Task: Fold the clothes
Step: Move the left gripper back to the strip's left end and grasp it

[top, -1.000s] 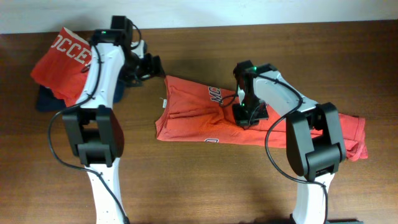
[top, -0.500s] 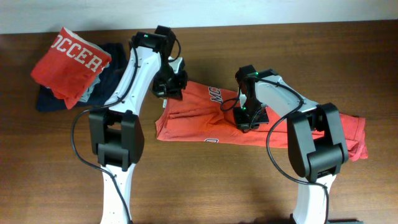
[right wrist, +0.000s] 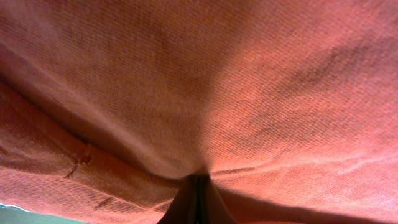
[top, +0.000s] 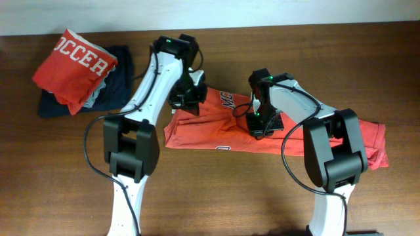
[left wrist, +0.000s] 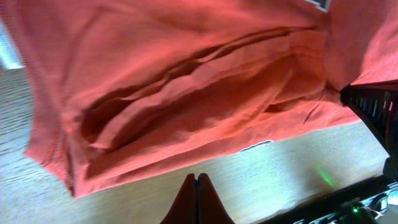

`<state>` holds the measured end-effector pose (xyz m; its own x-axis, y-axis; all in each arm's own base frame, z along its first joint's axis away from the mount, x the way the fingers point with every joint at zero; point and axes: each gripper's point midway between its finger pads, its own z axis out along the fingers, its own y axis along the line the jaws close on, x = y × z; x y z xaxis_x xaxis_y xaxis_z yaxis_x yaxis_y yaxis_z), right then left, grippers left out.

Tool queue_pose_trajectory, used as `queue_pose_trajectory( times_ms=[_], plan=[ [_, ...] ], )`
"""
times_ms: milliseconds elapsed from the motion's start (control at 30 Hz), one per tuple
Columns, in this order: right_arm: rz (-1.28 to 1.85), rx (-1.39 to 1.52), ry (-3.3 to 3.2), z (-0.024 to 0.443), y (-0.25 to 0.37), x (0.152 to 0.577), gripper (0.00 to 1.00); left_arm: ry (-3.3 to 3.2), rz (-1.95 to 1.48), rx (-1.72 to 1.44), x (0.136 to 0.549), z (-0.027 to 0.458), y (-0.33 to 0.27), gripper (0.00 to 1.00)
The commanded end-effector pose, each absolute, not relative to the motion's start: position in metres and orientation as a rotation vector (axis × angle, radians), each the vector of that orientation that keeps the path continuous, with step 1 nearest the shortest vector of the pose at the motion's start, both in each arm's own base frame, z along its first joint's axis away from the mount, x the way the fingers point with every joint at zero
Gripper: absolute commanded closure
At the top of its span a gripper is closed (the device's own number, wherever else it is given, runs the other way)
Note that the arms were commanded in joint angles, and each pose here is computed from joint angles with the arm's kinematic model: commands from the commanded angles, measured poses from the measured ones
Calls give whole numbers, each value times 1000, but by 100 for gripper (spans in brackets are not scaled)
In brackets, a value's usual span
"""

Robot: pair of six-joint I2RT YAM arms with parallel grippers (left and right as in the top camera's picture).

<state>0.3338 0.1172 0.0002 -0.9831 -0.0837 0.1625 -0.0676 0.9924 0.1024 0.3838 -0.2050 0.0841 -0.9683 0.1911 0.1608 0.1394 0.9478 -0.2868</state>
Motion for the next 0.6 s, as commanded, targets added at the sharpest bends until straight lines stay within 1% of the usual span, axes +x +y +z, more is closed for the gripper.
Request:
queue_pose_trajectory(
  times_ms=[0, 233, 567],
  plan=[
    [-175, 90, -2964, -1, 120, 331, 96, -2861, 378, -297, 371, 61, -213, 100],
    [-186, 89, -2961, -1, 121, 330, 96, -2821, 347, -299, 357, 28, -212, 100],
    [-179, 76, -2907, 2, 118, 318, 96, -2884, 179, -297, 365, -2, -191, 99]
  ],
)
